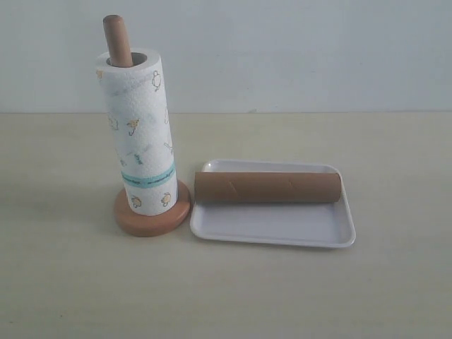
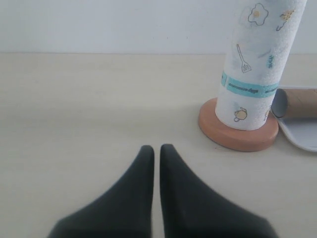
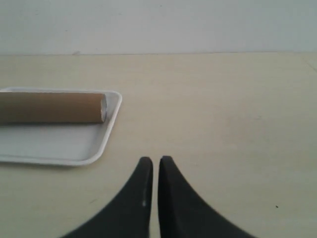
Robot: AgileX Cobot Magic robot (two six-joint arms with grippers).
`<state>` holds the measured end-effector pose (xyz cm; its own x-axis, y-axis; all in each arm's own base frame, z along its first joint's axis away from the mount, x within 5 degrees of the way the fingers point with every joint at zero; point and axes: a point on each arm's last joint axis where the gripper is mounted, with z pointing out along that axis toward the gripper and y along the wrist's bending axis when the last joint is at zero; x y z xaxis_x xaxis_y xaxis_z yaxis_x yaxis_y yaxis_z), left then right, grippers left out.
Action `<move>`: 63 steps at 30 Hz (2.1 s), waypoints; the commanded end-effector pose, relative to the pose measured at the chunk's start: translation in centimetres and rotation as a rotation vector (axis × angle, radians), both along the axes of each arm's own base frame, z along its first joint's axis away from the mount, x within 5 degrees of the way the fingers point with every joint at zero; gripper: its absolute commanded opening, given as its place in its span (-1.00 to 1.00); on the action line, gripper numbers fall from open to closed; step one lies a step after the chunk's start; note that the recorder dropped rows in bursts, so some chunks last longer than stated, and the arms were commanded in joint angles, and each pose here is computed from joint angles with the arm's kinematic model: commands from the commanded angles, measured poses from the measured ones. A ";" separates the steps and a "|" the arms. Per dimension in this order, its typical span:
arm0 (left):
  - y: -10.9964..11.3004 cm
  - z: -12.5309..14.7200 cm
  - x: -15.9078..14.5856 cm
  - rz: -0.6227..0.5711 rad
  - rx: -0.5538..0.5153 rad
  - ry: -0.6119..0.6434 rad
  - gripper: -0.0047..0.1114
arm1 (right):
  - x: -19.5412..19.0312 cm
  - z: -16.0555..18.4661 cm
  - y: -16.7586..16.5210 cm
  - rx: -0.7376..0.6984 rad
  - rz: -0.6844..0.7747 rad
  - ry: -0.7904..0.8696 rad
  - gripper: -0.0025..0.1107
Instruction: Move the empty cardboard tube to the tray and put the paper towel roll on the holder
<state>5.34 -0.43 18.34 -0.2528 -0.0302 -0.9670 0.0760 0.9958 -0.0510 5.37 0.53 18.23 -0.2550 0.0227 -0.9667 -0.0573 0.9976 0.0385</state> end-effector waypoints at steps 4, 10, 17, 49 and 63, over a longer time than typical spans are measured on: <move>0.0 0.0 0.0 0.002 0.009 -0.005 -0.85 | 0.0 0.0 -0.2 0.000 -0.035 -0.005 -0.88; 0.0 0.0 0.0 0.002 0.009 -0.005 -0.85 | 0.0 0.0 -0.2 0.000 -0.034 -0.005 -0.88; 0.0 0.0 0.0 0.002 0.009 -0.005 -0.85 | 0.0 0.0 -0.1 0.000 -0.027 -0.005 -0.88; 0.0 0.0 0.0 0.002 0.009 -0.005 -0.85 | 0.0 0.0 -0.1 0.000 -0.027 -0.005 -0.88; 0.0 0.0 0.0 0.002 0.009 -0.005 -0.85 | 0.0 0.0 -0.1 0.000 -0.027 -0.005 -0.88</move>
<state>5.34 -0.43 18.34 -0.2528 -0.0302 -0.9670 0.0760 0.9958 -0.0510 5.38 0.37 18.20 -0.2575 0.0321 -0.9657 -0.0272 0.9988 0.0404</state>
